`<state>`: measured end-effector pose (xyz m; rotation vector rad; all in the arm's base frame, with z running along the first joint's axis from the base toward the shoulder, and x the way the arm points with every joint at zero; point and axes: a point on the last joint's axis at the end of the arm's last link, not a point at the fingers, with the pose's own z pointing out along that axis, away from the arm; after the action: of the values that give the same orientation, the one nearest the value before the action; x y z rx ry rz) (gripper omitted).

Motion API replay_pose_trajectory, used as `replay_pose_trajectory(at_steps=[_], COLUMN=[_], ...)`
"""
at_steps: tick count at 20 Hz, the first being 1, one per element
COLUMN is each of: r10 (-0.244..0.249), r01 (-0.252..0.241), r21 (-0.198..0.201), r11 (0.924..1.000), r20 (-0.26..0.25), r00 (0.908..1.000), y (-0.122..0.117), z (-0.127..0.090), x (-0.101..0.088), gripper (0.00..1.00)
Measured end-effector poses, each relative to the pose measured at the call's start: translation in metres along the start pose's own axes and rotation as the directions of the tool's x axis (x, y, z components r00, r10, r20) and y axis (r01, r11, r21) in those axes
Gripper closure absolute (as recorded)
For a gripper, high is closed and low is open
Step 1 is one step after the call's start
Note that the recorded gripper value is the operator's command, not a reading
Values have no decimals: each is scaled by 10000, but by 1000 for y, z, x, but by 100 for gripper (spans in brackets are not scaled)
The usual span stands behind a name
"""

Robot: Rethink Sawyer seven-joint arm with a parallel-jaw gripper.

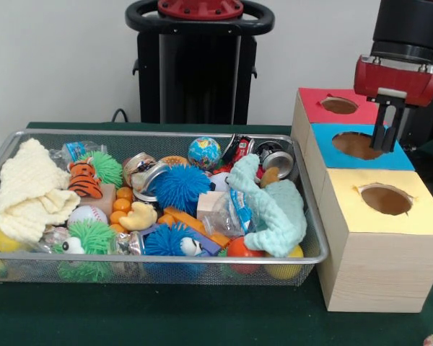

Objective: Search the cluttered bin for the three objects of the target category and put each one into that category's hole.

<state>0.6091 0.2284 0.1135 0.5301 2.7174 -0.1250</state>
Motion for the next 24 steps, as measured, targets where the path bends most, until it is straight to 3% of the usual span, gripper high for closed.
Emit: replay_pose_trajectory(at_steps=[24], r10=[-654], r01=[669], r21=[242], r11=[9975], r20=[-570], r00=[9962], y=[-5], z=[0], x=[15], gripper=[100])
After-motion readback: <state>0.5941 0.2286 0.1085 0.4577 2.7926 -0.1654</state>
